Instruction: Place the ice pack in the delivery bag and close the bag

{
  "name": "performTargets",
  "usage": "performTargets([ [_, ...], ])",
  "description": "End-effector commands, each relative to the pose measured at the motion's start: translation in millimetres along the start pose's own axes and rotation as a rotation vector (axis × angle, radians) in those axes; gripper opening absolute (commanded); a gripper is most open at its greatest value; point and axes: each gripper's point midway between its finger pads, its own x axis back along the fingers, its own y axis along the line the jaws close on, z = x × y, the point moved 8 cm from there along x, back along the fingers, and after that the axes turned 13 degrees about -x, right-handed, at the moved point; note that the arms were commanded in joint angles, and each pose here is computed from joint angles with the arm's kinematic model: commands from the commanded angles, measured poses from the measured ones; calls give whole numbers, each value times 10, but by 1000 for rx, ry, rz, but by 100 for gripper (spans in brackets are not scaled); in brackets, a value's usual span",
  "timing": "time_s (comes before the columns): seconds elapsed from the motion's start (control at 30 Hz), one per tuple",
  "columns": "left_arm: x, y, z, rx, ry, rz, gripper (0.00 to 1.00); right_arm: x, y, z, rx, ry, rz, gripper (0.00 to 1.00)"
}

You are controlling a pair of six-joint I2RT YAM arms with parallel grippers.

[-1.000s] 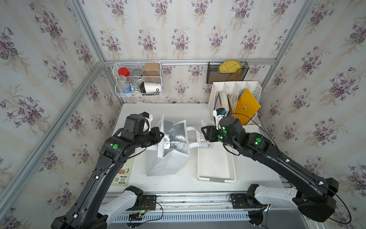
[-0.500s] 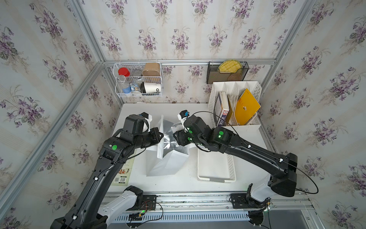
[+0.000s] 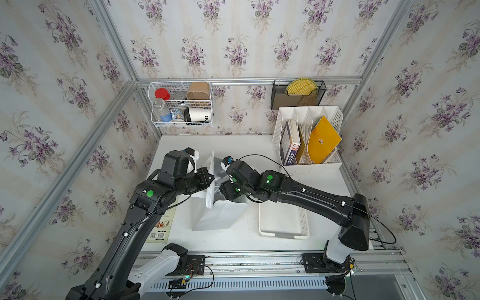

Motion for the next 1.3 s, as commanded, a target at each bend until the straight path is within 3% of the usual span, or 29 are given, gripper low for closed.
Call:
performTargets([
  [0.0, 3, 19, 4, -7, -7, -13, 0, -101, 40, 16, -10, 12, -34, 52],
  [0.37, 18, 21, 11, -9, -9, -17, 0, -233, 43, 44, -21, 21, -28, 65],
  [0.6, 17, 24, 16, -8, -6, -19, 0, -163, 34, 11, -28, -3, -19, 82],
  [0.77, 34, 22, 13, -11, -12, -21, 0, -64, 30, -32, -34, -31, -16, 84],
  [1.03, 10, 28, 7, -9, -8, -24, 0, 673, -184, -193, -123, -287, 22, 86],
  [1.27, -10, 36, 11, -15, -6, -24, 0, 1403, -933, 24, -374, -521, 78, 93],
])
